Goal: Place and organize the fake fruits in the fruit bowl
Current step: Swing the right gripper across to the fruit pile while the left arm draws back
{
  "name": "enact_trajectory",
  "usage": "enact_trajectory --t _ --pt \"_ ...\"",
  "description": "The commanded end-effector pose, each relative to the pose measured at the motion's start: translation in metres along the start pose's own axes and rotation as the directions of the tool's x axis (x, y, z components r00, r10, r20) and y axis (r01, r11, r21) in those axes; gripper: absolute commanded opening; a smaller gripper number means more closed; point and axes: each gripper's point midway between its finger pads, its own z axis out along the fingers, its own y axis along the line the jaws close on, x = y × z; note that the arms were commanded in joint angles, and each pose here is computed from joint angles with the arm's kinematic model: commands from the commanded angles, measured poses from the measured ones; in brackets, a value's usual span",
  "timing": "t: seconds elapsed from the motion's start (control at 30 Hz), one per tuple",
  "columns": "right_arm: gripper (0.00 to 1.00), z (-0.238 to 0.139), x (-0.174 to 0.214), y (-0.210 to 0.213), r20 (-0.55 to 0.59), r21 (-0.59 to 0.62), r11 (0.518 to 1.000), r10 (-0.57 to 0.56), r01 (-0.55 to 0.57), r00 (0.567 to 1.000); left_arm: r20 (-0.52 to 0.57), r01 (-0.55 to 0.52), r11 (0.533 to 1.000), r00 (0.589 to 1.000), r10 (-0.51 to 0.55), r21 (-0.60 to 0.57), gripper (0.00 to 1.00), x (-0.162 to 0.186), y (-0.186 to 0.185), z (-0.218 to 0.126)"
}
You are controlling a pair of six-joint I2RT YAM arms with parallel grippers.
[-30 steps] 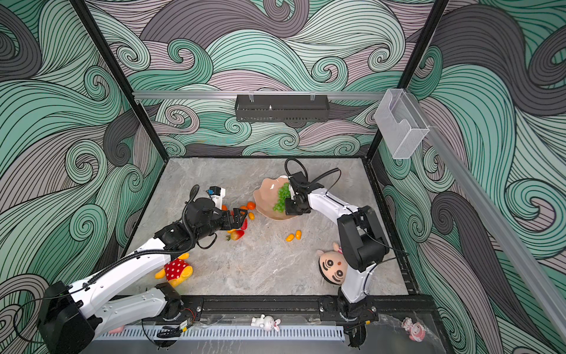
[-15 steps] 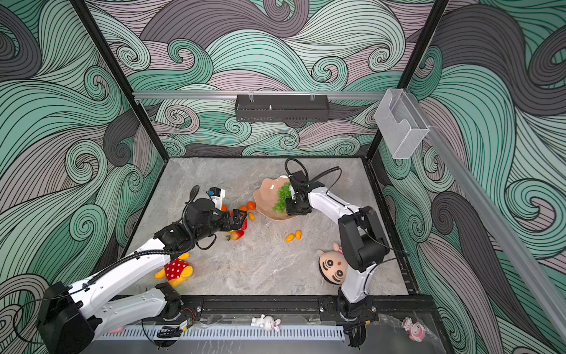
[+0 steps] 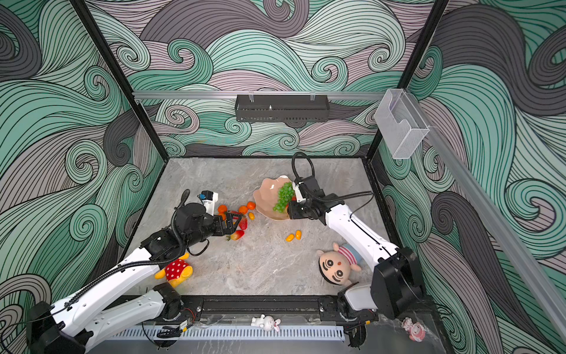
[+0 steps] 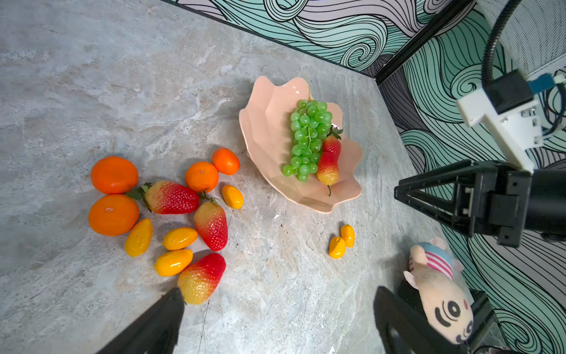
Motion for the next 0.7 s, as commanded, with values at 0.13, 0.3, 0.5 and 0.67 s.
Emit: enact_trajectory --t 0.13,0.3,0.5,0.67 --pt "0.47 -0.001 0.009 0.033 0.033 -0.031 0.996 -0.079 0.08 0.996 -0.054 0.036 0.998 0.998 -0.039 -0.044 0.99 0.017 0.017 -0.014" --pt "0.47 0.008 0.006 0.064 0.021 -0.048 0.987 -0.152 0.153 0.988 -0.049 0.061 0.995 0.997 -0.065 -0.073 0.99 0.007 0.027 -0.02" --pt "0.46 0.03 0.004 0.1 -0.024 -0.06 0.972 -0.228 0.227 0.973 -0.021 0.114 0.99 0.993 -0.116 -0.089 0.99 -0.005 0.042 -0.027" --pt "0.45 0.053 0.012 0.131 -0.08 -0.076 0.962 -0.266 0.26 0.961 0.006 0.193 0.976 0.981 -0.194 -0.104 0.99 -0.009 0.06 -0.032"
